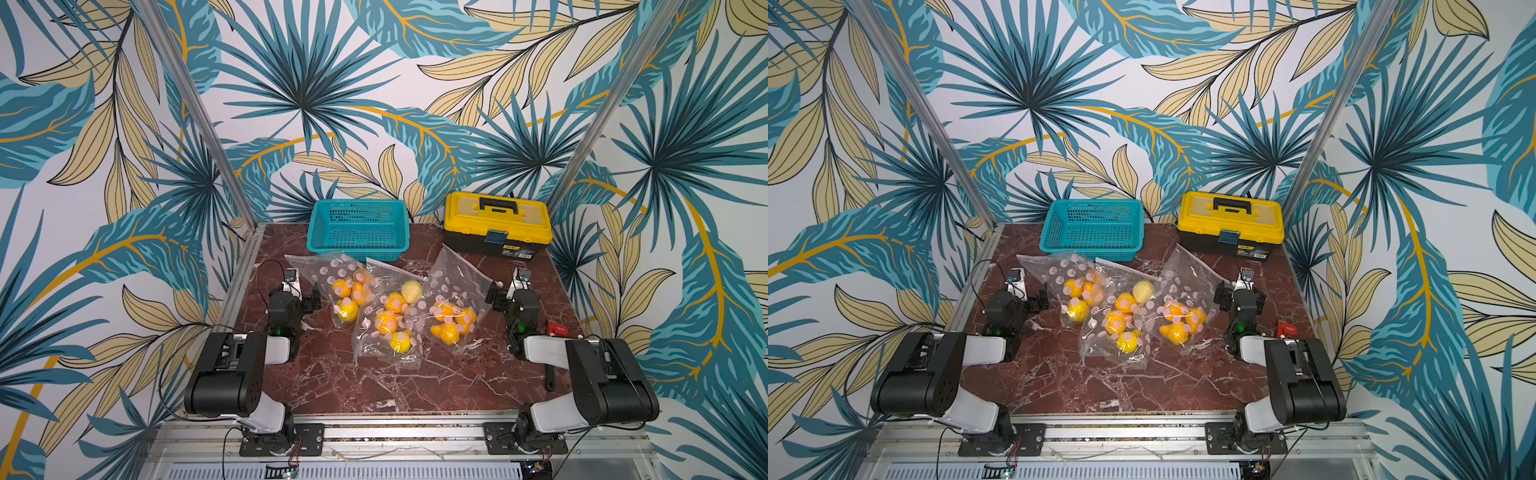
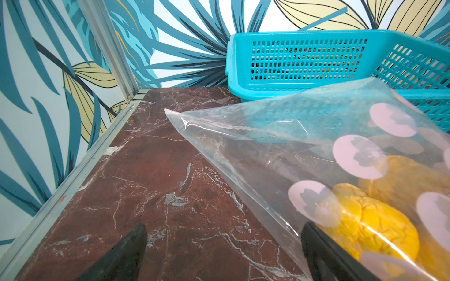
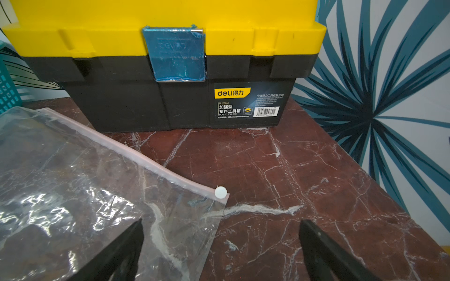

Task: Open the zip-top bag and take out the pear
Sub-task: Pick up the zipper food storage bag at the center of the board.

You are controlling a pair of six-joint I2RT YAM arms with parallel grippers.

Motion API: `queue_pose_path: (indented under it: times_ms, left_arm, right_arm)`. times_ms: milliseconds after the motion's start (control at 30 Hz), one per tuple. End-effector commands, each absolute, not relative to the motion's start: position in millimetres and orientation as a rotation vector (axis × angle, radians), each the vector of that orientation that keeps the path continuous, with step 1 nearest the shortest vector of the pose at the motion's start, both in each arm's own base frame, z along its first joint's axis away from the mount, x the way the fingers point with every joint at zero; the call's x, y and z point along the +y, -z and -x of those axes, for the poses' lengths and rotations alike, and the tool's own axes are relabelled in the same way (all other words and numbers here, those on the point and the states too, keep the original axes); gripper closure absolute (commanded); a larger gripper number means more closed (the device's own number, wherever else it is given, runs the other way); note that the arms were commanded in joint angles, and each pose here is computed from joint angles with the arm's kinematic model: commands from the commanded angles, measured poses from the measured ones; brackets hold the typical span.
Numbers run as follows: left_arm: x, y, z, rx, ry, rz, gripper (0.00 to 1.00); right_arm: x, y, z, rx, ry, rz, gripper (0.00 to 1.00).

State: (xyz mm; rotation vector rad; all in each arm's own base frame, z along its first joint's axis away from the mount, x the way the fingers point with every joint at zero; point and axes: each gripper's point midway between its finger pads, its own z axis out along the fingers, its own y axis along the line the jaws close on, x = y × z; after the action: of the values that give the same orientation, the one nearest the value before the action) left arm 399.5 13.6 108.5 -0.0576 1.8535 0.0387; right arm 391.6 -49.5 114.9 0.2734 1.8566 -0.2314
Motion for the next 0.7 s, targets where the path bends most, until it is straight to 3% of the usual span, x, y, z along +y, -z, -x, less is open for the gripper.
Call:
queue_pose_path:
  times_ms: [0,333,467,667]
  left_arm:
    - [13.9,-116.0,-405.0,1.838,-0.035,0.054,0.0]
    - [34.2,-193.0,-380.5,1.741,-0.089,0.219,0.0]
    - [20.5,-220.8,-370.4,1.767,0.057,0.275,0.0]
    - [-35.0,-232.1,-366.4,1.901,0.432,0.255,0.08]
  right_arm:
    - [-48.7,-112.3,-389.7,1.86,0.23,-0.262,0.01]
    - [-45.1,-159.2,-367.5,1.956,0.203,-0.273,0.01]
    - [-32.3,-171.4,-359.9,2.053,0.073,-0.339,0.01]
    - [24.0,-170.8,-362.6,2.281,-0.296,-0.282,0.06]
